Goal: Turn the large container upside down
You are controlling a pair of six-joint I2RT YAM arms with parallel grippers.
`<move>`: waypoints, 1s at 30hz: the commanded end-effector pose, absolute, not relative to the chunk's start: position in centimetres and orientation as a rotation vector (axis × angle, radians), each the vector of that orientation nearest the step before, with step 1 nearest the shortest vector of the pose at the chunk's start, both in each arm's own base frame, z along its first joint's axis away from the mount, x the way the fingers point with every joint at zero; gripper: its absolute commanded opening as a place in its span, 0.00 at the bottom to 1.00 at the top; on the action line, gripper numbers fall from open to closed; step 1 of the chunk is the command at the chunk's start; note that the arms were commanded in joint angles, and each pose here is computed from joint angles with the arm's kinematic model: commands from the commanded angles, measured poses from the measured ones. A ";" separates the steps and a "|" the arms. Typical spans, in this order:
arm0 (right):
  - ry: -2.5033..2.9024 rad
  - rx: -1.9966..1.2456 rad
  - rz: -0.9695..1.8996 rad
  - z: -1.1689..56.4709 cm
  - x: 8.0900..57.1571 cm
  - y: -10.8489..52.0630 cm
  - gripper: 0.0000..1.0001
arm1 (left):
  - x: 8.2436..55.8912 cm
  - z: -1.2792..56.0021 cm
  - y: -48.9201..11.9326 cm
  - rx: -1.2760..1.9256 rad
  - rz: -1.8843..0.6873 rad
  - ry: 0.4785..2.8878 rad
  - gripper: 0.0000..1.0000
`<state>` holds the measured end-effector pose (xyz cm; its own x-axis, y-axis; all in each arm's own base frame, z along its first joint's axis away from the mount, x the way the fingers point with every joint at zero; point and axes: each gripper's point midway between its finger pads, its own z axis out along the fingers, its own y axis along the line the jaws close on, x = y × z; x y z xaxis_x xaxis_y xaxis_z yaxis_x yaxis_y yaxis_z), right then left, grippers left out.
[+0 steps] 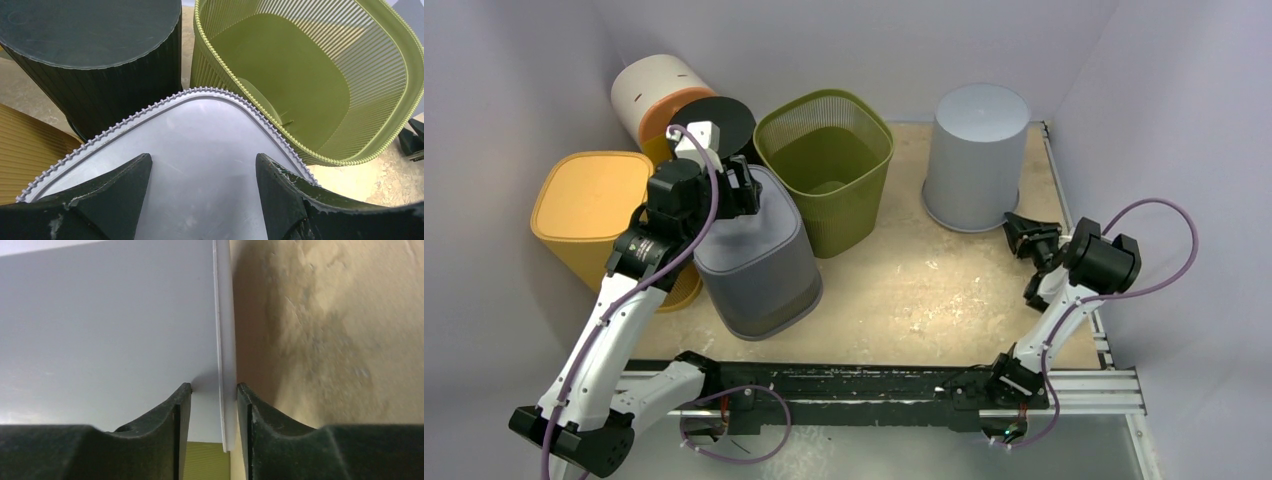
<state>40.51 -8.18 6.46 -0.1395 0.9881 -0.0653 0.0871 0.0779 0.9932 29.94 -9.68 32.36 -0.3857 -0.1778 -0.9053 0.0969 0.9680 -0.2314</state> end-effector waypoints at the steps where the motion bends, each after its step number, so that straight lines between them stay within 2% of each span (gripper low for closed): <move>1: 1.293 0.689 1.094 14.0 39.3 -7.5 0.46 | 29.2 29.5 -10.2 -0.062 -0.314 2.053 0.74; 4: 1.320 0.711 1.066 13.4 39.0 -7.4 0.53 | 29.1 29.5 -10.2 -0.057 -0.319 2.054 0.74; 8: 1.403 0.804 0.981 11.7 38.6 -7.9 0.59 | 28.8 29.4 -10.2 -0.051 -0.321 2.060 0.74; 12: 1.494 0.926 0.795 10.5 37.8 -9.4 0.63 | 28.4 29.2 -10.2 -0.051 -0.331 2.060 0.74; 13: 1.565 0.994 0.615 9.8 36.9 -11.2 0.68 | 28.1 29.1 -10.2 -0.052 -0.337 2.059 0.74; 16: 1.602 1.023 0.463 10.7 35.5 -12.4 0.74 | 27.9 29.1 -10.2 -0.056 -0.345 2.055 0.74; 22: 1.662 0.968 0.388 12.5 33.6 -10.9 0.75 | 27.6 29.2 -10.2 -0.062 -0.358 2.043 0.74; 30: 1.718 0.812 0.386 14.7 30.3 -4.8 0.74 | 27.8 29.2 -10.7 -0.061 -0.387 2.037 0.74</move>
<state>32.07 -7.15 15.88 -0.0420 0.7258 -0.6866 0.2950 0.6656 0.6855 28.59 -10.20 32.42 -0.3769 -0.2107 -0.9020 0.1367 0.9505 -0.2792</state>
